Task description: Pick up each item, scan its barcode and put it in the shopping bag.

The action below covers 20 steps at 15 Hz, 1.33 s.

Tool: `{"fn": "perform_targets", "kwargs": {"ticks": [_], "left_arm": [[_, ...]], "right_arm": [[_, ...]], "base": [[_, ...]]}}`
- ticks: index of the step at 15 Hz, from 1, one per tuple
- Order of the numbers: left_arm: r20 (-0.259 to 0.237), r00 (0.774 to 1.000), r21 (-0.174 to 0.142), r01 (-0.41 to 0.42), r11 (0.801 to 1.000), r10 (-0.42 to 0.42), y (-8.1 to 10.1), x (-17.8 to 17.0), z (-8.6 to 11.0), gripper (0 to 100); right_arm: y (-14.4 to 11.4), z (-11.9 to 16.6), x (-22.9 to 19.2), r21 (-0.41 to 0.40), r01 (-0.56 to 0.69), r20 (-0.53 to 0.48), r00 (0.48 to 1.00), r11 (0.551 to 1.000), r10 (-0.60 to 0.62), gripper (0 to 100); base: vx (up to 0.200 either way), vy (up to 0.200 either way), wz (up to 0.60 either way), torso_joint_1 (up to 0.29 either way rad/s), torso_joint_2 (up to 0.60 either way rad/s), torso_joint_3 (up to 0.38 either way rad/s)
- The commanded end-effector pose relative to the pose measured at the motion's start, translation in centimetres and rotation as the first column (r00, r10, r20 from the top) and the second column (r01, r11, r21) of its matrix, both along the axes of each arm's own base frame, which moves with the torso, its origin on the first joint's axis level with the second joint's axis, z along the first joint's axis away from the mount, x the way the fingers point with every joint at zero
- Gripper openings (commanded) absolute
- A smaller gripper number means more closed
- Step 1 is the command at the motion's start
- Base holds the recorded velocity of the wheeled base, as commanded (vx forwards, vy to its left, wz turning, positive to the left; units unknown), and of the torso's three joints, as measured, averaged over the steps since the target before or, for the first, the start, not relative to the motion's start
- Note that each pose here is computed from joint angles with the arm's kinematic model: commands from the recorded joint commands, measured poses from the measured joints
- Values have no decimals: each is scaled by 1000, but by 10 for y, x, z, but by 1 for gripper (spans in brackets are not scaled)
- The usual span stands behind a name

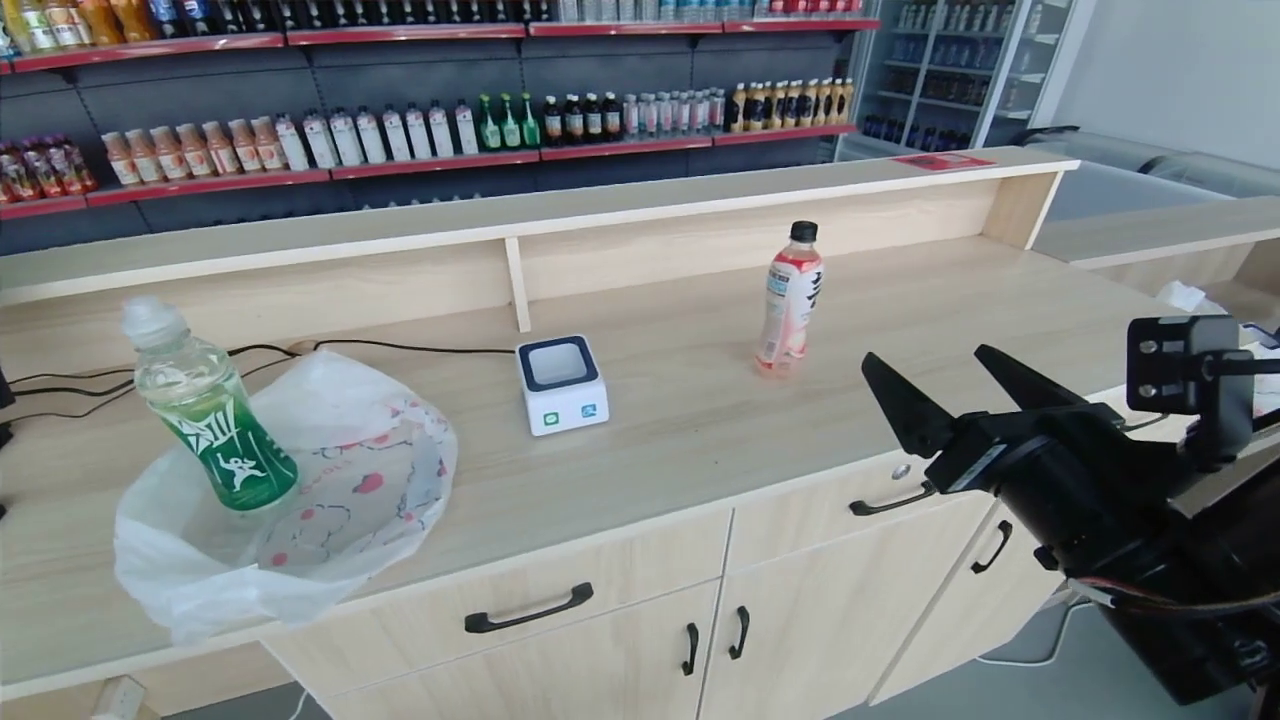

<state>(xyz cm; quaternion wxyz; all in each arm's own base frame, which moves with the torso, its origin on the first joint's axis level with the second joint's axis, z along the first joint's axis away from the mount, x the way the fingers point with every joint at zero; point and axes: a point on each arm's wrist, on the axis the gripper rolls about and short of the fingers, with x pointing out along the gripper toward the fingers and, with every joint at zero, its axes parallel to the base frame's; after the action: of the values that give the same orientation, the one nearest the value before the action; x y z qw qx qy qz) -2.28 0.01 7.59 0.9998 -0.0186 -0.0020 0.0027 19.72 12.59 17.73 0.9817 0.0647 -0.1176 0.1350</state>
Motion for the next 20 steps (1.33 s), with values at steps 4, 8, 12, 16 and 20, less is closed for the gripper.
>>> {"fn": "perform_targets", "kwargs": {"ticks": [4, 8, 12, 16, 20], "left_arm": [[-1, 1000, -3, -1, 1000, 1, 0, 0, 0, 100], [-1, 1000, -1, -1, 1000, 1, 0, 0, 0, 100], [-1, 1000, -1, -1, 1000, 1, 0, 0, 0, 100], [-1, 1000, -1, -1, 1000, 1, 0, 0, 0, 100], [-1, 1000, -1, -1, 1000, 1, 0, 0, 0, 100]], "right_arm": [[1, -5, 1, -13, -1, -17, 1000, 1000, 1, 100], [2, -12, 5, -30, 5, -43, 999, 1000, -6, 100], [4, -18, 9, -44, 4, -63, 998, 999, -7, 100], [7, -21, 12, -51, 2, -73, 997, 999, -5, 100], [9, -25, 14, -58, -2, -86, 996, 998, -3, 100]], "base": [[0, -200, 600, 1, 0, -1], [0, -200, 150, 24, -60, -24], [0, -200, 0, 1, 5, 2], [50, -150, 0, 2, 1, 4], [200, 0, 0, 1, 5, 4]]}}
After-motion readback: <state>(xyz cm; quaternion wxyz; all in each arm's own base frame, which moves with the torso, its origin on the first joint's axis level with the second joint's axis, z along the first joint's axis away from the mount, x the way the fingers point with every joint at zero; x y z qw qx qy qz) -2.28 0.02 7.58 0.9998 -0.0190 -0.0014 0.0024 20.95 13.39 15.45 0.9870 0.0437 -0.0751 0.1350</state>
